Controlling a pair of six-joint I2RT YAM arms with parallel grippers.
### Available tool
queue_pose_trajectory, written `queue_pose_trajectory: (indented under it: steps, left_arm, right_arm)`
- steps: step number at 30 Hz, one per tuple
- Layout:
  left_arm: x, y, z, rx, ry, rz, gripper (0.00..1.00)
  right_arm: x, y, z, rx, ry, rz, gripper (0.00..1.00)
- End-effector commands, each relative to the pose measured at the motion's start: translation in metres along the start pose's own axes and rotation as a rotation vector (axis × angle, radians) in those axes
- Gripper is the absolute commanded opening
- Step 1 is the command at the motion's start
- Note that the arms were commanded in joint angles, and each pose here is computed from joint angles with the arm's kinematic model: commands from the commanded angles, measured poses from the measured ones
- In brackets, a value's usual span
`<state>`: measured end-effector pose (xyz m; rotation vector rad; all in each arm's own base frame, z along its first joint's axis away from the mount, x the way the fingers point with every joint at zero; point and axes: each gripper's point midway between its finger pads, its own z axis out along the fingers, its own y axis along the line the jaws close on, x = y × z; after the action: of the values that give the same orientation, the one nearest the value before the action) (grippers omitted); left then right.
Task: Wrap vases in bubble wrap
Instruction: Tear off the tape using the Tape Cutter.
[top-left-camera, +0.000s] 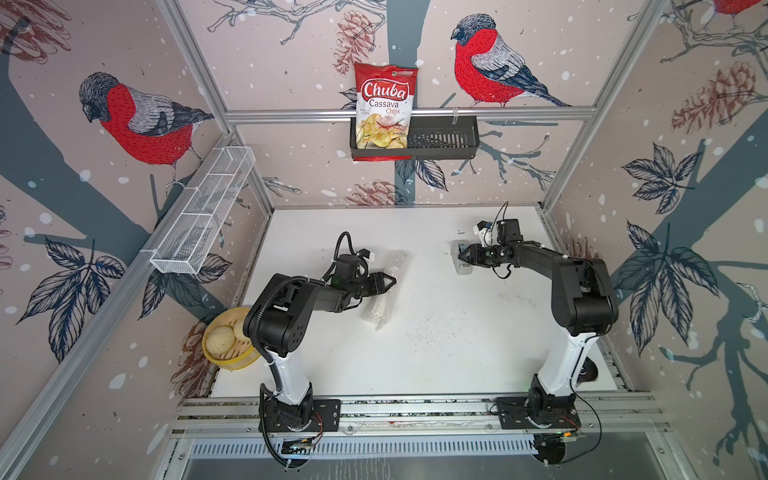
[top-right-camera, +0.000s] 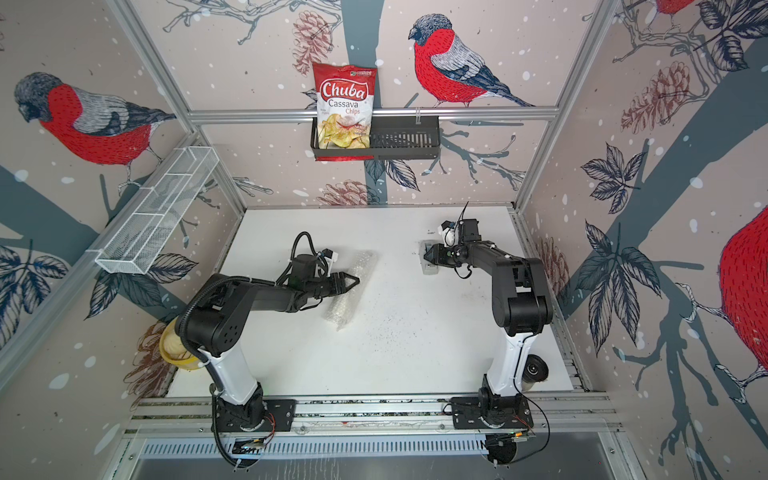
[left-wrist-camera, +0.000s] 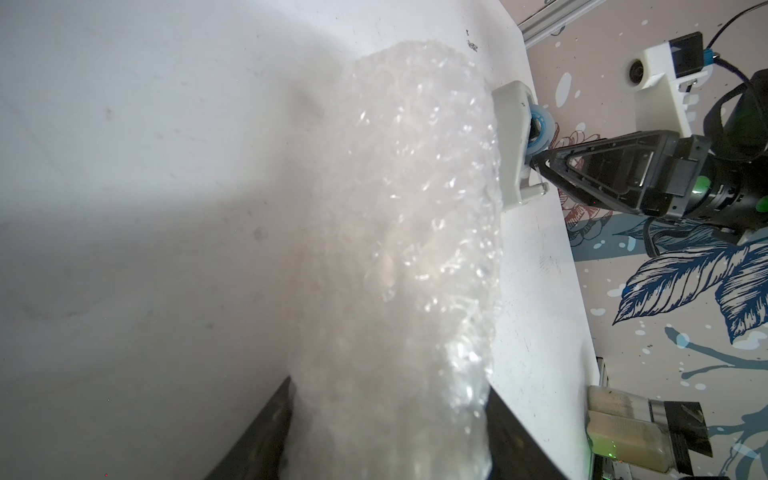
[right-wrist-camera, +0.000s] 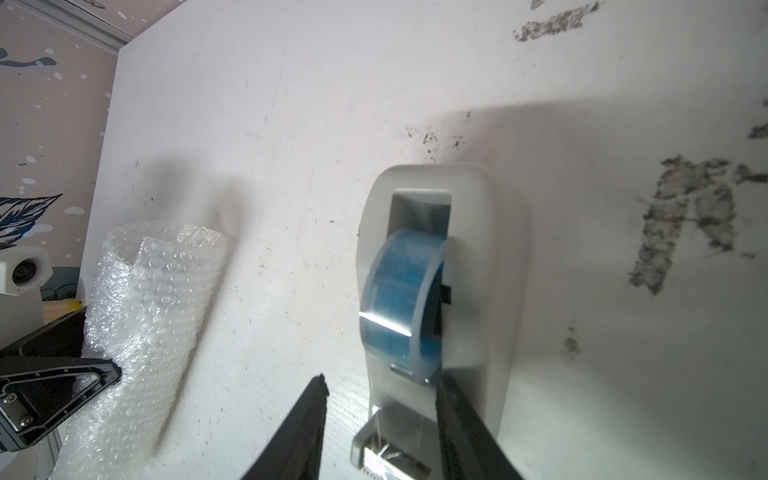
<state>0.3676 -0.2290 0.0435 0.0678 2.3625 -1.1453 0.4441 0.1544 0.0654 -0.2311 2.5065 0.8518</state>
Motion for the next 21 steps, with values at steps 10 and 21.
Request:
queue_pose_trajectory:
  steps: [10,21]
  left_arm:
    - [0.0238,0.0276,-0.0009,-0.117,0.072,-0.063,0.28]
    - [0.0247,0.0279,-0.0004,-0.116,0.077,-0.065,0.28]
  right_arm:
    - [0.0071,-0.0011,0.0040,-0.030,0.041,0.021,0.40]
    - [0.0059,-0.0034,-0.0001,-0.093,0.020,0.058,0.32]
